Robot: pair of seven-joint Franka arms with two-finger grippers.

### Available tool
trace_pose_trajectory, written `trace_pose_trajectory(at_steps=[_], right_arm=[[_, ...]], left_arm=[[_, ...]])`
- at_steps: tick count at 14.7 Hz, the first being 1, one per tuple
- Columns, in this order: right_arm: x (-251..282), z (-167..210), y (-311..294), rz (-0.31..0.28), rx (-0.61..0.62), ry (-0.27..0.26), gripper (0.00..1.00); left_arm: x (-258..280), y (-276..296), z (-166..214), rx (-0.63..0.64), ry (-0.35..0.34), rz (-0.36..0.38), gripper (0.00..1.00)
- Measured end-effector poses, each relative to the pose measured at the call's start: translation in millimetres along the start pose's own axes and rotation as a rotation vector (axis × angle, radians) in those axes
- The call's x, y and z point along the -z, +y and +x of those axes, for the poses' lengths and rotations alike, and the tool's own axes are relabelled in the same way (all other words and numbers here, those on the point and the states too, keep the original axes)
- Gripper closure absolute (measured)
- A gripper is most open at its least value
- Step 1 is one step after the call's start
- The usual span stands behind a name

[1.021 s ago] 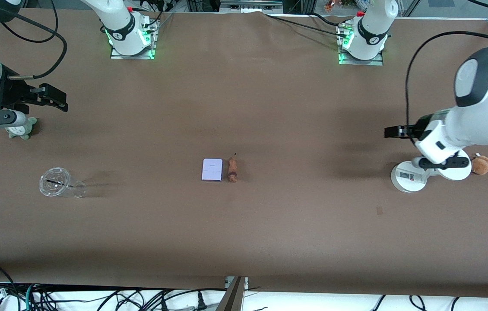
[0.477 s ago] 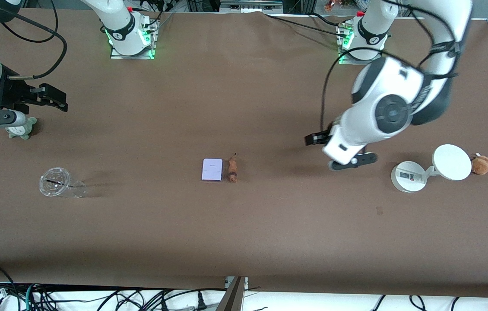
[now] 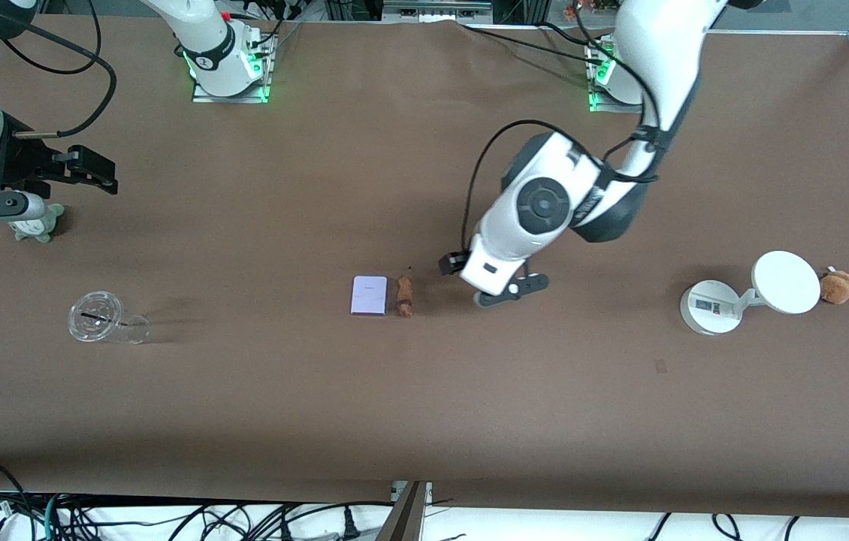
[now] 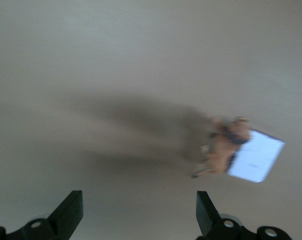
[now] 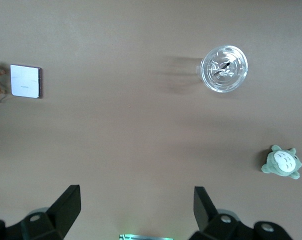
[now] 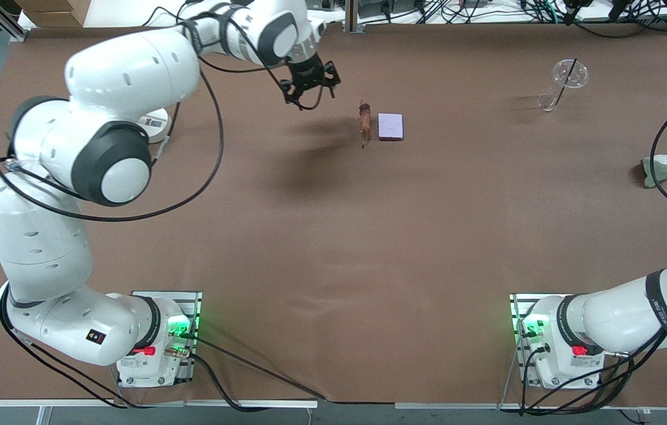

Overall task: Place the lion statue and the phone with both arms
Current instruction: 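Lower the left gripper and grasp the brown lion statue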

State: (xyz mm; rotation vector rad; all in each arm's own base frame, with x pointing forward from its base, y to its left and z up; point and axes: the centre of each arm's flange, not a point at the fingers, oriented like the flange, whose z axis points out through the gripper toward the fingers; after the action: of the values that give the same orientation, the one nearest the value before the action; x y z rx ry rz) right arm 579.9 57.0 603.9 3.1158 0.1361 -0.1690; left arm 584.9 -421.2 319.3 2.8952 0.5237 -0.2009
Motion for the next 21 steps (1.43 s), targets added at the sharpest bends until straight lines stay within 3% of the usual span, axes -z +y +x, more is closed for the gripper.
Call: trace_pose_trajectory(at_steps=[5, 10, 15, 21], right_arm=[[0, 0, 0, 0.0, 0.0, 0.0, 0.0], [0, 0, 0, 0.0, 0.0, 0.0, 0.0], [0, 0, 0, 0.0, 0.0, 0.0, 0.0], [0, 0, 2, 0.0, -0.003, 0.0, 0.0]], left_arm=[[-42, 36, -4, -0.002, 0.022, -0.045, 0.0], [-86, 69, -15, -0.061, 0.105, -0.085, 0.0], [-111, 73, -12, -0.143, 0.161, -0.097, 0.0], [-135, 75, -13, -0.205, 0.175, -0.109, 0.04]])
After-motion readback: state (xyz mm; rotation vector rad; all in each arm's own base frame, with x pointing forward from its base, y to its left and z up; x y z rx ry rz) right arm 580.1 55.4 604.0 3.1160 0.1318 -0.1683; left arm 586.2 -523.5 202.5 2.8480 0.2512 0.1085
